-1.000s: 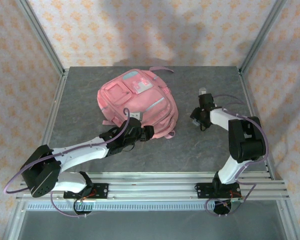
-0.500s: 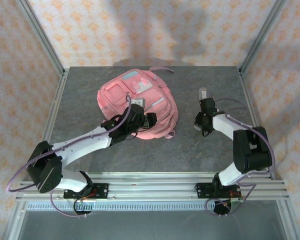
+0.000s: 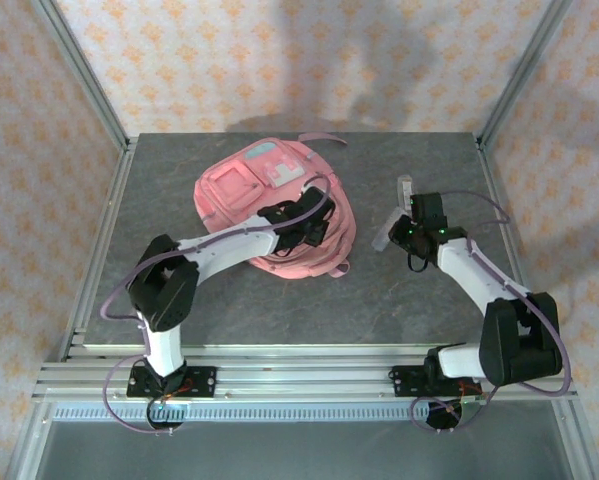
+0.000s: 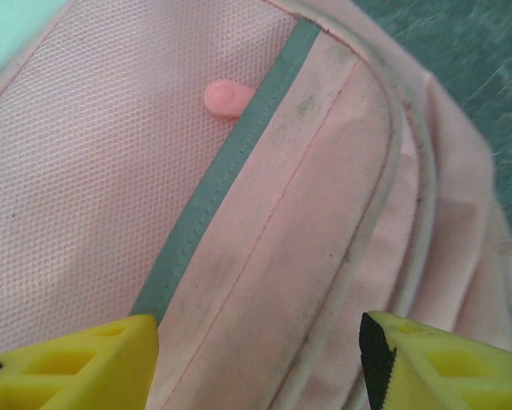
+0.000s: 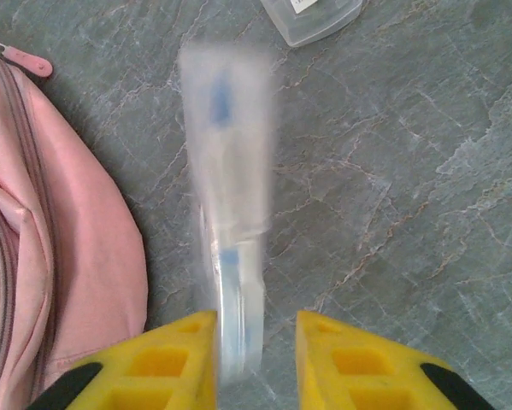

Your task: Pack the student bag

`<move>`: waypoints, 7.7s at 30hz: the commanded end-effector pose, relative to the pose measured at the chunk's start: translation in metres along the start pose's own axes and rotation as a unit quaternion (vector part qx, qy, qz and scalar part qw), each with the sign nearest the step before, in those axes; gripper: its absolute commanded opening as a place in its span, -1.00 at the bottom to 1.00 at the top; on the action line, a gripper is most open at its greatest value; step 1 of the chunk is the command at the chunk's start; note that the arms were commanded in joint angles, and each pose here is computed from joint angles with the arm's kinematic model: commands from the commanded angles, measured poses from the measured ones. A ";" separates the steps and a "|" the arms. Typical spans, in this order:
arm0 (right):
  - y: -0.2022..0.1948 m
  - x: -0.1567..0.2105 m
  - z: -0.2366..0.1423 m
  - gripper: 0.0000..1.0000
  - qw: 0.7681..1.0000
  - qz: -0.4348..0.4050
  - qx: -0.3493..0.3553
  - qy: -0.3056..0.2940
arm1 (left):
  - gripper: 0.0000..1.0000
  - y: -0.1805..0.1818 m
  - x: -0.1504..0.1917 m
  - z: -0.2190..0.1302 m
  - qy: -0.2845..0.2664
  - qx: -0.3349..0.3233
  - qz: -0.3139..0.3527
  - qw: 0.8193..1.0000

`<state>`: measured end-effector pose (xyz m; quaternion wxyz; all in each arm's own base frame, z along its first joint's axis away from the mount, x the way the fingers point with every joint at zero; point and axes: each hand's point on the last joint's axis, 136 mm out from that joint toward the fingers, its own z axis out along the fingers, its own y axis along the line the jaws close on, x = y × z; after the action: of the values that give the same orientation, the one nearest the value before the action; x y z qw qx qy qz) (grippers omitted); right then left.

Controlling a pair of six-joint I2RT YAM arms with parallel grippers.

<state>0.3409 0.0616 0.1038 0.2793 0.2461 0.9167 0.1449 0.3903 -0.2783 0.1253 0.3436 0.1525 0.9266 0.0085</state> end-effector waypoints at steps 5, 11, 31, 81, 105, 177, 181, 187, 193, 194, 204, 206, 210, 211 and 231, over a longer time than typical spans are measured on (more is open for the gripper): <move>-0.001 0.008 -0.006 -0.57 1.000 0.002 -0.008 0.003 | 0.18 0.013 0.000 0.014 0.014 -0.080 0.065 0.995; 0.000 0.015 0.000 -0.24 1.000 0.004 -0.018 0.016 | -0.13 0.013 -0.003 0.016 0.006 -0.082 0.069 0.994; 0.034 0.024 0.056 0.69 0.997 0.037 -0.012 0.061 | -1.00 0.037 -0.061 -0.053 -0.062 -0.068 0.040 0.995; -0.022 0.059 0.080 -0.47 0.980 -0.059 0.157 0.107 | -1.00 0.053 -0.097 -0.072 -0.108 -0.060 -0.005 0.992; 0.176 0.078 -0.045 -0.70 0.948 -0.211 -0.227 0.078 | -1.00 0.074 -0.114 -0.089 -0.130 -0.056 -0.040 0.989; 0.208 0.098 -0.035 -0.68 0.946 -0.220 -0.212 0.106 | -1.00 0.073 -0.115 -0.093 -0.136 -0.031 -0.058 0.989; 0.222 0.076 -0.026 -0.65 0.951 -0.180 -0.233 0.096 | -1.00 0.073 -0.114 -0.095 -0.136 -0.026 -0.064 0.988; 0.255 0.066 -0.025 0.02 0.936 -0.145 -0.302 0.111 | -1.00 0.072 -0.117 -0.098 -0.141 -0.017 -0.071 0.987; 0.261 0.076 -0.009 -0.08 0.929 -0.129 -0.320 0.134 | -1.00 0.070 -0.114 -0.095 -0.136 -0.014 -0.073 0.988; 0.262 0.077 -0.009 -0.13 0.927 -0.125 -0.327 0.137 | -1.00 0.070 -0.113 -0.094 -0.135 -0.013 -0.074 0.988; 0.257 0.082 0.023 -0.70 0.937 -0.083 -0.310 0.138 | -1.00 0.069 -0.113 -0.094 -0.136 -0.008 -0.079 0.987; 0.264 0.087 0.029 -0.80 0.933 -0.073 -0.321 0.148 | -1.00 0.068 -0.113 -0.093 -0.137 -0.004 -0.082 0.987; 0.288 0.100 0.033 -0.80 0.922 -0.079 -0.343 0.159 | -1.00 0.064 -0.112 -0.091 -0.134 0.005 -0.086 0.987; 0.294 0.103 0.032 -0.77 0.917 -0.080 -0.354 0.163 | -1.00 0.063 -0.112 -0.090 -0.134 0.006 -0.087 0.987; 0.124 0.032 -0.029 0.50 0.980 -0.089 -0.179 0.025 | -1.00 0.069 -0.093 -0.075 -0.116 -0.010 -0.083 0.990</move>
<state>0.3536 0.2266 0.1760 0.2937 0.0740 0.8779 0.3709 0.4259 -0.2357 0.2156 0.4064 0.0960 0.9086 -0.0087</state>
